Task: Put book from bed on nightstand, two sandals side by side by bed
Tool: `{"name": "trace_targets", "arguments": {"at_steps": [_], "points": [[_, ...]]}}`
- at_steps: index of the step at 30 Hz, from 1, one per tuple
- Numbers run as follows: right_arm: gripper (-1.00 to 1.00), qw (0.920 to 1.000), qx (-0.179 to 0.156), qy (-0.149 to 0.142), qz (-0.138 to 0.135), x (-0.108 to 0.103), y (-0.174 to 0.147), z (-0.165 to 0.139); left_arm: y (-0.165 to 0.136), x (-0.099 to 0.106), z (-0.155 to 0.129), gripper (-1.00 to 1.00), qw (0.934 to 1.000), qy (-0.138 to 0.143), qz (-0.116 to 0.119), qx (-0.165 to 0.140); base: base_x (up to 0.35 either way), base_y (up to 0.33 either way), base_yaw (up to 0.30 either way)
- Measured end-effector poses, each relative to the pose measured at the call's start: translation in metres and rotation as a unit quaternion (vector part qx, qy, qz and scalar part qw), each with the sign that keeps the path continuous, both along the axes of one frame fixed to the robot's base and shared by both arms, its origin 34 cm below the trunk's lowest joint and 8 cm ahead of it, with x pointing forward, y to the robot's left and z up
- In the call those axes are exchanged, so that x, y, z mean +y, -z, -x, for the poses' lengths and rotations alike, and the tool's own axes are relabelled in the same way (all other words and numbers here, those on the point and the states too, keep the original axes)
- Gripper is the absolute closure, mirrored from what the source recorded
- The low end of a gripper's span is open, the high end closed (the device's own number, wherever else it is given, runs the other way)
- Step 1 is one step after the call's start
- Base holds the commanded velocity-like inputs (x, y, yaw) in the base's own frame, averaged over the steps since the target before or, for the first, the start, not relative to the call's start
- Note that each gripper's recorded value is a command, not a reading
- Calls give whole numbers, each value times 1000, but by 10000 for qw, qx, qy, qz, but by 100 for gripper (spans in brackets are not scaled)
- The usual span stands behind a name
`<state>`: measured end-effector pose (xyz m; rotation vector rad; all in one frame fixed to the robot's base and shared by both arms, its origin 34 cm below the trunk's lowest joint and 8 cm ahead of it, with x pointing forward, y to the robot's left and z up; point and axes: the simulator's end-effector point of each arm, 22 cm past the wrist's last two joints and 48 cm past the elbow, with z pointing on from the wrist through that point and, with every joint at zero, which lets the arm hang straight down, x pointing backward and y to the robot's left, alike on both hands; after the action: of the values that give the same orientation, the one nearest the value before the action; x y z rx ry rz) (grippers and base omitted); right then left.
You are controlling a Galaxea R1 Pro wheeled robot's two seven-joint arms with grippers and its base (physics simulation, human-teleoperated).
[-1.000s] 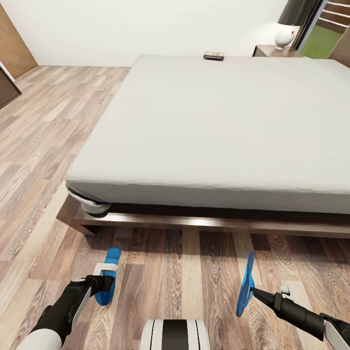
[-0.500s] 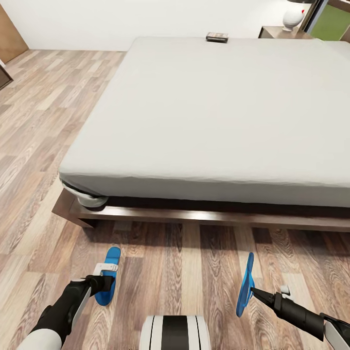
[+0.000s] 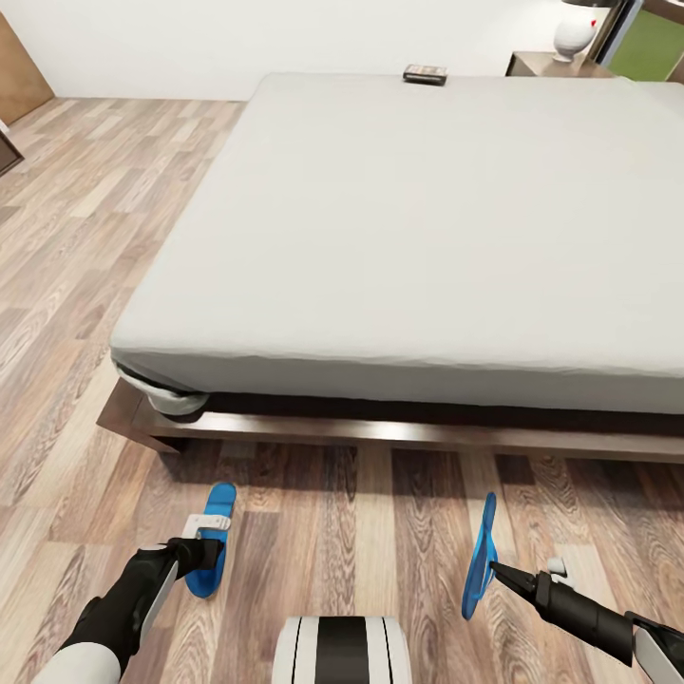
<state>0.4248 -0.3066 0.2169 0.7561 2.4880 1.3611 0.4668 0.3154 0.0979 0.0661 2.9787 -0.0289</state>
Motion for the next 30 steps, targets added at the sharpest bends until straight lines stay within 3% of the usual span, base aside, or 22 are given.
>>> {"name": "trace_targets", "arguments": {"at_steps": [16, 30], "points": [[100, 10000, 1, 0, 0, 0, 0, 0, 0, 0, 0, 100, 10000, 0, 0, 1, 6, 75, 0], [100, 9996, 289, -4, 3, 0, 21, 17, 23, 0, 24, 100, 9996, 1, -1, 288, 0, 0, 0]]}}
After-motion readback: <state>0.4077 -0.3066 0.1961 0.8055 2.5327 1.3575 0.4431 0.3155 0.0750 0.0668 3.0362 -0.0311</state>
